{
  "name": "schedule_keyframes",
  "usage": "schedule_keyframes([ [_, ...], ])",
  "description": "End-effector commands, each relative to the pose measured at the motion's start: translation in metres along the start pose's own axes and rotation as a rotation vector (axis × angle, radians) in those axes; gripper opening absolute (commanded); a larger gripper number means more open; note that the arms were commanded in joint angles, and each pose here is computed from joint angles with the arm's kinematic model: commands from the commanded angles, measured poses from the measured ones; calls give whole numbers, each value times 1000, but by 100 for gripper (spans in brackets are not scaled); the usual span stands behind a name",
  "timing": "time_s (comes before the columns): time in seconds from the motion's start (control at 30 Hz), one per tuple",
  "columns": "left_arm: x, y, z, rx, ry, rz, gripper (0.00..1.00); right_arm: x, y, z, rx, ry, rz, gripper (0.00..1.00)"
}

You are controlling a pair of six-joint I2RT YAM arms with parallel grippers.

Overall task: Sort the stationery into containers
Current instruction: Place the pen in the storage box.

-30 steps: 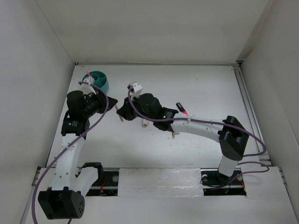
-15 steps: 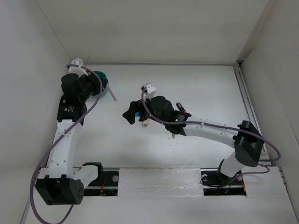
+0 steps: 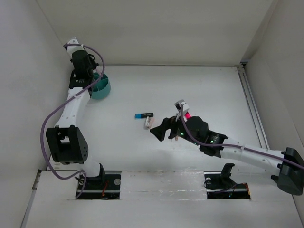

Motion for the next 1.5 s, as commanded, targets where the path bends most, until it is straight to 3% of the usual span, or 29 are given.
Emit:
schedule_keyframes([
  [0.0, 42, 1, -23, 39, -202, -49, 0, 6, 4, 16, 43, -46, -37, 100],
  [0.37, 3, 23, -86, 77, -149, -149, 0, 8, 4, 50, 58, -69, -44, 100],
  [1.0, -52, 49, -95, 132, -112, -143, 1, 2, 1, 54, 57, -46, -53, 100],
  [1.13, -64, 54, -92, 127, -94, -127, 15, 4, 1, 55, 54, -59, -55, 100],
  [1.17, -62, 53, -92, 123, -104, -124, 26, 4, 1, 55, 54, -59, -55, 100],
  [1.3, -54, 47, -85, 79, -112, -110, 48, 0, -1, 52, 43, -42, -53, 100],
  [1.47, -30, 27, -74, 36, -164, -95, 64, 1, -4, 47, -8, -42, -50, 100],
])
Point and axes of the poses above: each gripper's point midway between its finger pads, its own z axis back along the fingers, its own y axis along the line the jaws close on, x = y × z, the point moved 9 cm from there along z, back along the fingers, and after that the axes turned 2 degrees about z, right-handed, at the moved point
